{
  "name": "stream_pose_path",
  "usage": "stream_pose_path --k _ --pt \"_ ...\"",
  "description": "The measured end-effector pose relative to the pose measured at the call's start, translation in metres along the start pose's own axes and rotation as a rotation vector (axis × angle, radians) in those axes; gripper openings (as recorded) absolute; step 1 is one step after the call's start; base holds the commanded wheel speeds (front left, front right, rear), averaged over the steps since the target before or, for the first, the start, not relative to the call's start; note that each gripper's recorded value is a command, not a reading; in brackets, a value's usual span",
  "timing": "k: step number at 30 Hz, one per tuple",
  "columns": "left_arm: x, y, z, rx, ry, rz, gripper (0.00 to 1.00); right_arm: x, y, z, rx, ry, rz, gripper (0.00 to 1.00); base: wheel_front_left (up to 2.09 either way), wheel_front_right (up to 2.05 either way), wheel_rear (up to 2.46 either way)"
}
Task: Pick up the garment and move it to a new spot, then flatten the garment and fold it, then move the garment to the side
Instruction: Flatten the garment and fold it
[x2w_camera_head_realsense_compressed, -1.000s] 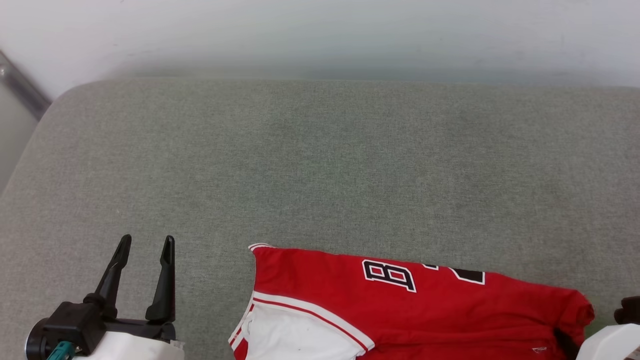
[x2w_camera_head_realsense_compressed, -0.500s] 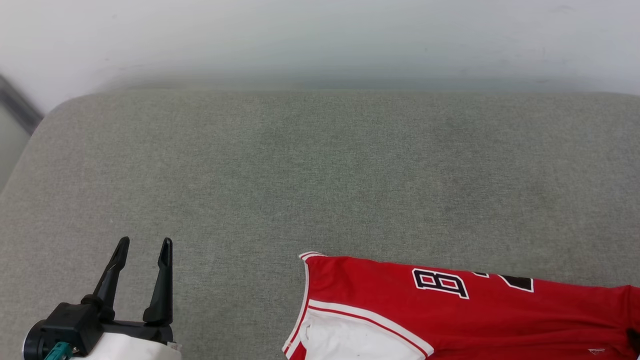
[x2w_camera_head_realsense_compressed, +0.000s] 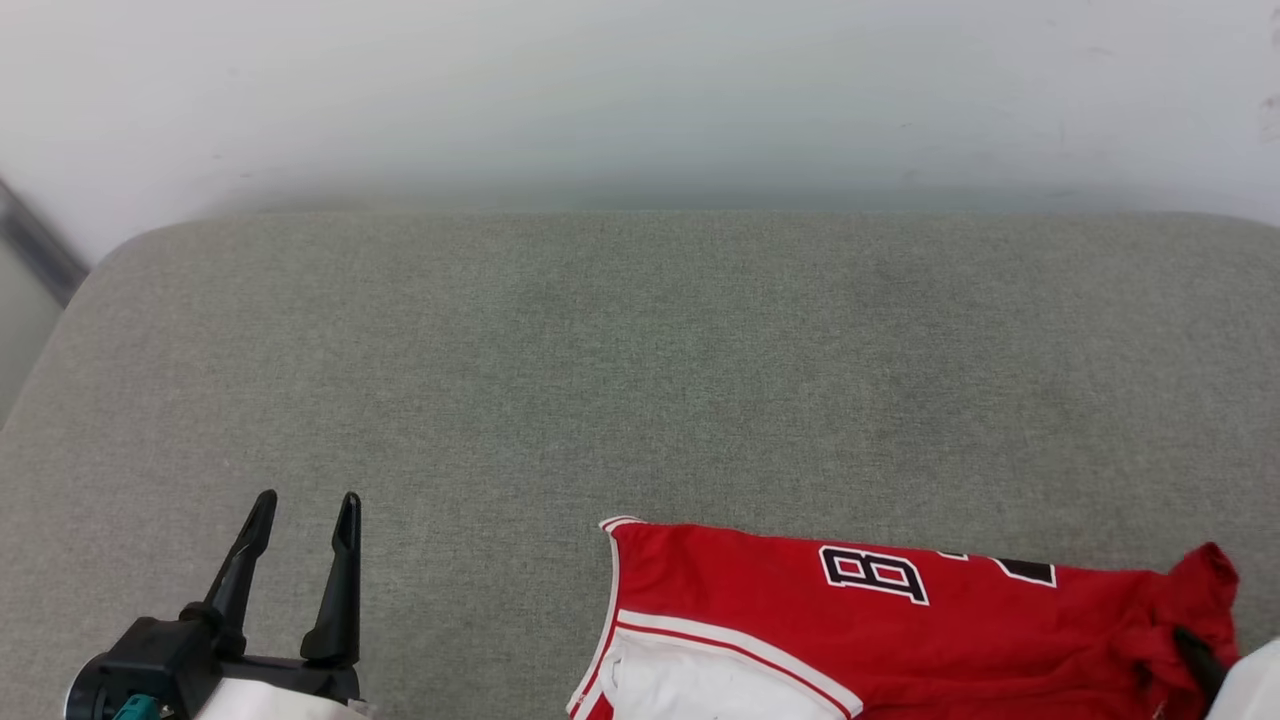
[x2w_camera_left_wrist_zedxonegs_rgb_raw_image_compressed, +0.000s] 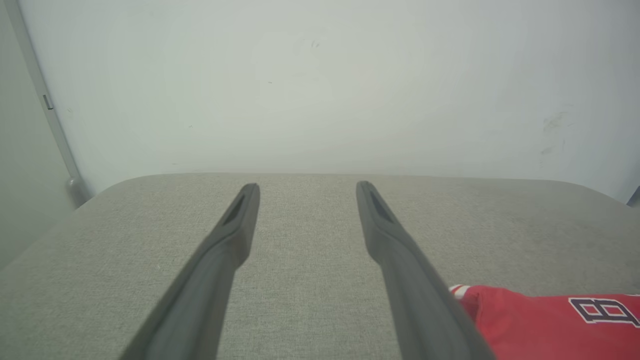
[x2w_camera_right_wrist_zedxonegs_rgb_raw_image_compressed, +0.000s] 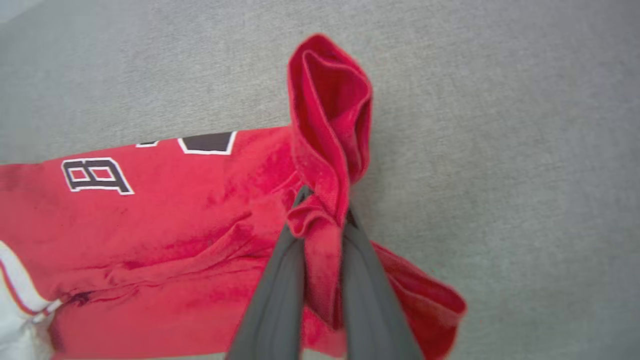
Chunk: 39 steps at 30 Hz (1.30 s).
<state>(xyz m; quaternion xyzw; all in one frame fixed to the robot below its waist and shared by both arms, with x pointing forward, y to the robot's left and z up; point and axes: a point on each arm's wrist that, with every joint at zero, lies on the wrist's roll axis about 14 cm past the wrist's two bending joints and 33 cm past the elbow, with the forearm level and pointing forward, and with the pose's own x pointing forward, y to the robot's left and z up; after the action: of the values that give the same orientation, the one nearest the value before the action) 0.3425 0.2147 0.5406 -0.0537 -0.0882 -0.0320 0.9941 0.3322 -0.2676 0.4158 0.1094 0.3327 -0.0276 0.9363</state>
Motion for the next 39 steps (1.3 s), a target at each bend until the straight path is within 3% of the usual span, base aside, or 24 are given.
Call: stream_pose_path --k 20,25,31,39 --pt "-0.015 0.008 0.0 -0.013 0.003 0.045 1.0 -0.032 0.197 -0.022 0.052 0.166 0.572 0.0 0.0 0.0 0.0" --pt "-0.016 0.009 -0.001 -0.013 0.007 0.051 1.0 -0.036 0.238 -0.025 0.116 0.189 0.725 0.0 0.0 0.0 0.0" --pt "-0.021 0.014 -0.001 -0.012 0.012 0.069 1.0 -0.025 0.268 -0.031 0.136 0.207 0.792 0.0 0.0 0.0 0.0" --pt "-0.027 0.023 0.001 -0.017 0.007 0.105 1.0 0.0 0.283 -0.053 0.137 0.262 0.775 0.0 0.0 0.0 0.0"
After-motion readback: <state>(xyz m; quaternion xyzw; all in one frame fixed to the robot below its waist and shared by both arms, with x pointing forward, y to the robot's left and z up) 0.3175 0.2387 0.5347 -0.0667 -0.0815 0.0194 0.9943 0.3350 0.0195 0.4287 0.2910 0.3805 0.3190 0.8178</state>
